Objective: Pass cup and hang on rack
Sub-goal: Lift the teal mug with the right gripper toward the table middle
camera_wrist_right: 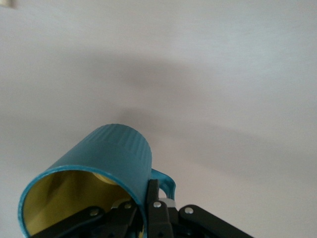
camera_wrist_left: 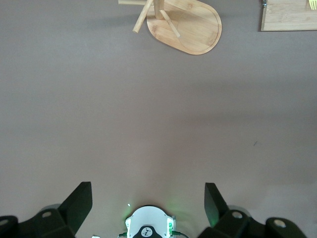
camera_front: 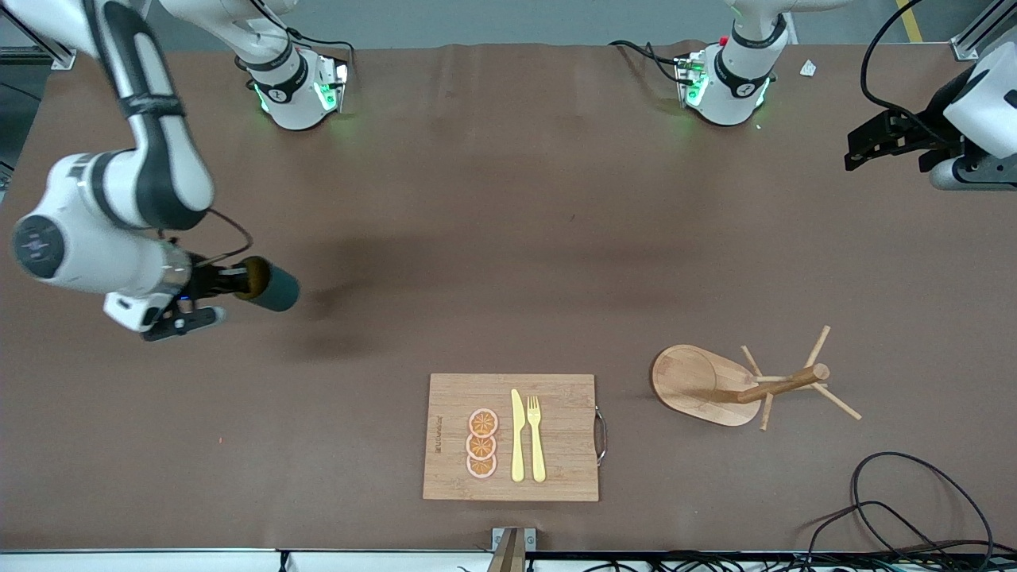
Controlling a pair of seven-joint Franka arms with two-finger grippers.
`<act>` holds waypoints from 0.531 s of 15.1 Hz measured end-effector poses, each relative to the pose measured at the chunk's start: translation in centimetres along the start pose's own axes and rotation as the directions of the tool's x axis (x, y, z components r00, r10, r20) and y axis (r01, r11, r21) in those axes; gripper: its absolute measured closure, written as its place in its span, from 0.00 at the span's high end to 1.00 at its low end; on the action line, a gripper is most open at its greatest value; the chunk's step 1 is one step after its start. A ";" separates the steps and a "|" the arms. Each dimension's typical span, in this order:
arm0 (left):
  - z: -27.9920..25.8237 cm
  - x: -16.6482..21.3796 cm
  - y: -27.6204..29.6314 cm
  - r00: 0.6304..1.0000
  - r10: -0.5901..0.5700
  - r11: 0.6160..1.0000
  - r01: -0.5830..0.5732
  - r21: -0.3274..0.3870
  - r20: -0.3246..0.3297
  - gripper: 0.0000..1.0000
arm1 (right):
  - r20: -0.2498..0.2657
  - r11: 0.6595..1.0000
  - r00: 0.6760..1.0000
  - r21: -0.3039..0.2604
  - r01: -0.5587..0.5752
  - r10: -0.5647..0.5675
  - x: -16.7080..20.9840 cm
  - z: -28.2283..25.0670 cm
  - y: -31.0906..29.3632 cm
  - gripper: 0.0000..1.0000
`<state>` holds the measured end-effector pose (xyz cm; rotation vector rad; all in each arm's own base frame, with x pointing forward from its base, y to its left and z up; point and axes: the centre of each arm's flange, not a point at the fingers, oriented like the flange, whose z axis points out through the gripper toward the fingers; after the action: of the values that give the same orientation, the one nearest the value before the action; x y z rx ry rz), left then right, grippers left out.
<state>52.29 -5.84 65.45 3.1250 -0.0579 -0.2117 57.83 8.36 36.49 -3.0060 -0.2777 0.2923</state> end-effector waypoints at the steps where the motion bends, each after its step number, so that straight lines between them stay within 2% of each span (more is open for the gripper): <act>1: 0.0 0.0 0.0 1.000 0.000 1.000 0.000 0.000 0.000 1.00 | 0.000 0.999 0.999 -0.011 -0.040 0.040 0.0 0.3 -3.7 0.05; 2: 0.0 0.0 0.0 1.000 -0.001 1.000 0.001 0.000 -0.001 1.00 | -0.009 0.996 0.997 -0.022 -0.081 0.081 0.0 0.8 -7.5 0.05; 4: -0.1 0.0 -0.1 1.000 -0.002 1.000 0.002 0.000 -0.001 1.00 | -0.063 0.985 0.984 -0.028 -0.168 0.166 -0.4 1.8 -15.1 0.05; 6: -0.1 0.0 -0.1 1.000 -0.002 1.000 0.002 0.000 -0.002 1.00 | -0.117 0.970 0.963 -0.011 -0.245 0.242 -1.2 3.3 -22.2 0.05; 8: -0.1 0.0 -0.1 1.000 -0.002 1.000 0.002 0.000 -0.002 1.00 | -0.141 0.955 0.946 0.003 -0.296 0.293 -1.6 5.6 -28.0 0.05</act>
<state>52.30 -5.72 65.54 3.1249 -0.0542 -0.2084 50.40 35.93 34.77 -3.0612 0.1857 0.1011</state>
